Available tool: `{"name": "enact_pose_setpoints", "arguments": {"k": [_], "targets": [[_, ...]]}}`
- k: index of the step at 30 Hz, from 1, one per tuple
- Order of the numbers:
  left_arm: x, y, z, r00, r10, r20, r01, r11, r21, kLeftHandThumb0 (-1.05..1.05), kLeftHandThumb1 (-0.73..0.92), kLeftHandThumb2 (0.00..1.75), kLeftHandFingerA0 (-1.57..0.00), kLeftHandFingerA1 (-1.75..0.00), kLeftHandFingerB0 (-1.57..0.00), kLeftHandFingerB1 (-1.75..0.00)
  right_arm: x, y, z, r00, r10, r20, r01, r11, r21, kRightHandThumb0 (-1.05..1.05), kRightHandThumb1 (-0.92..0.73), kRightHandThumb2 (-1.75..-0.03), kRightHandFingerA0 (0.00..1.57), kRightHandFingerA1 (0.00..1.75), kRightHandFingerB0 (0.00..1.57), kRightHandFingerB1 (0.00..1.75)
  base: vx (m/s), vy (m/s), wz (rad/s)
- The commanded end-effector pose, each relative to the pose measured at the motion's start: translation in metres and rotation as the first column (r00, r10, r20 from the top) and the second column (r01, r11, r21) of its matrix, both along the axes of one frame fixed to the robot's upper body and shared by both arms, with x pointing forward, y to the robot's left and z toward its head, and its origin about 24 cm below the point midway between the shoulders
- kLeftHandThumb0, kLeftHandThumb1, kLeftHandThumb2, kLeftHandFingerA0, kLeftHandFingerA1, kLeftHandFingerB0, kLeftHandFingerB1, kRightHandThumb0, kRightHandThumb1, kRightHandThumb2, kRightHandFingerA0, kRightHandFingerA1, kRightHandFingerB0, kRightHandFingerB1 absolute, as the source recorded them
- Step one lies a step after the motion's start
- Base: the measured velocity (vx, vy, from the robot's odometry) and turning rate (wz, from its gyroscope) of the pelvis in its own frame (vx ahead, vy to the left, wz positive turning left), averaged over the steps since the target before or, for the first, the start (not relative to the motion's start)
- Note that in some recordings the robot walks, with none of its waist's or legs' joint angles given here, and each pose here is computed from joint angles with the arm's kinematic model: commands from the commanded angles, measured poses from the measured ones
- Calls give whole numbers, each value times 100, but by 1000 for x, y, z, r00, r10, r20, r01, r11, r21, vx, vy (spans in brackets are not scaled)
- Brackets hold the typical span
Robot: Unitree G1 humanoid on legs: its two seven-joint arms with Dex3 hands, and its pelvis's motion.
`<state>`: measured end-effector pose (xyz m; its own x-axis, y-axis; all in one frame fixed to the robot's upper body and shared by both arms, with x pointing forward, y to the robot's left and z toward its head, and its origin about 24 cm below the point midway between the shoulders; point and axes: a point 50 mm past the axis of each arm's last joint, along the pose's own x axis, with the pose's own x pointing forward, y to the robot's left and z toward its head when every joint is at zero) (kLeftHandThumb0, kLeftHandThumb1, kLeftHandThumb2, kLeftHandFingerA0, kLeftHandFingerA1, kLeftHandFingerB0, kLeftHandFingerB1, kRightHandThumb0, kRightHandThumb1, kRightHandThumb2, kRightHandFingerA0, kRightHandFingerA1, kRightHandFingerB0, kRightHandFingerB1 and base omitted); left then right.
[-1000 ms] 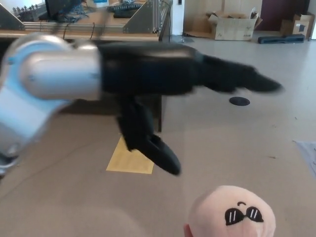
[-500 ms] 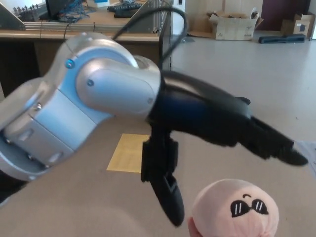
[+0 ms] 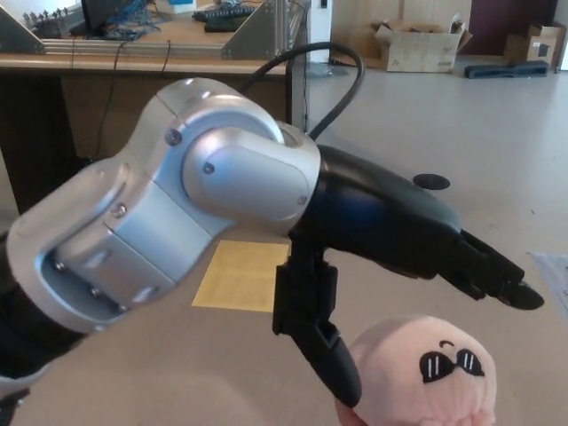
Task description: The robot extends its left hand to pick up an emotional support dumpling from the palm of a person and brings its hand down by its side. Then it extends its arm again to hand the dumpling back to the person.
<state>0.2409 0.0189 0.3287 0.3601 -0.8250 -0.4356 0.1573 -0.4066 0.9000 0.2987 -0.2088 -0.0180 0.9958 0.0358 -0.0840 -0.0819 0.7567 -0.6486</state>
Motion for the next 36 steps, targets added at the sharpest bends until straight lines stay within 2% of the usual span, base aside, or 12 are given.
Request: {"name": "enact_pose_setpoints", "arguments": {"k": [1,5,17,18,20,21,23,28,29,36], "targets": [[7,0,-5,990,9,138,-6,1000,-26,-76,41,89,0,-6,0,0,5,-9,5,1000,-25,-15,25,999,-43,-29,-62,-57,73,49,63,45,0,0,0],[12,1,-7,986,27,162,-22,999,-29,-77,42,89,0,-2,0,0,6,-9,3,998,-41,-45,39,998,-47,-26,-60,-58,79,52,70,49,0,0,0],[19,3,-17,989,63,132,-65,998,12,-81,44,90,0,0,0,0,5,-8,2,998,-33,-56,31,998,-51,-28,-61,-58,77,50,70,47,0,0,0],[18,3,-18,990,66,127,-70,997,23,-101,45,69,0,0,0,0,5,-8,1,998,-33,-57,30,998,-51,-28,-61,-58,77,50,70,47,0,0,0],[18,3,-20,990,68,125,-73,997,30,-101,45,69,0,0,0,0,4,-7,0,998,-33,-59,30,998,-50,-28,-61,-58,77,50,70,47,0,0,0],[16,1,-22,990,65,125,-72,996,60,-98,53,57,0,0,0,0,4,-7,0,998,-32,-59,29,998,-52,-28,-61,-58,77,50,70,47,0,0,0],[15,0,-23,990,60,129,-70,995,77,-102,53,63,0,0,0,0,5,-7,1,998,-31,-57,28,998,-53,-28,-61,-58,77,50,70,47,0,0,0],[14,-1,-25,990,56,128,-68,993,94,-102,54,61,0,0,0,0,5,-7,1,998,-31,-57,28,998,-53,-28,-61,-58,77,50,70,47,0,0,0],[14,-2,-28,993,58,100,-68,993,101,-101,55,98,0,0,0,0,5,-8,2,998,-31,-56,28,998,-54,-28,-61,-58,77,50,70,47,0,0,0],[13,-5,-33,995,60,75,-68,993,100,-105,57,100,0,-1,0,0,5,-8,2,998,-32,-56,29,998,-54,-28,-61,-58,77,50,70,47,0,0,0]]}}
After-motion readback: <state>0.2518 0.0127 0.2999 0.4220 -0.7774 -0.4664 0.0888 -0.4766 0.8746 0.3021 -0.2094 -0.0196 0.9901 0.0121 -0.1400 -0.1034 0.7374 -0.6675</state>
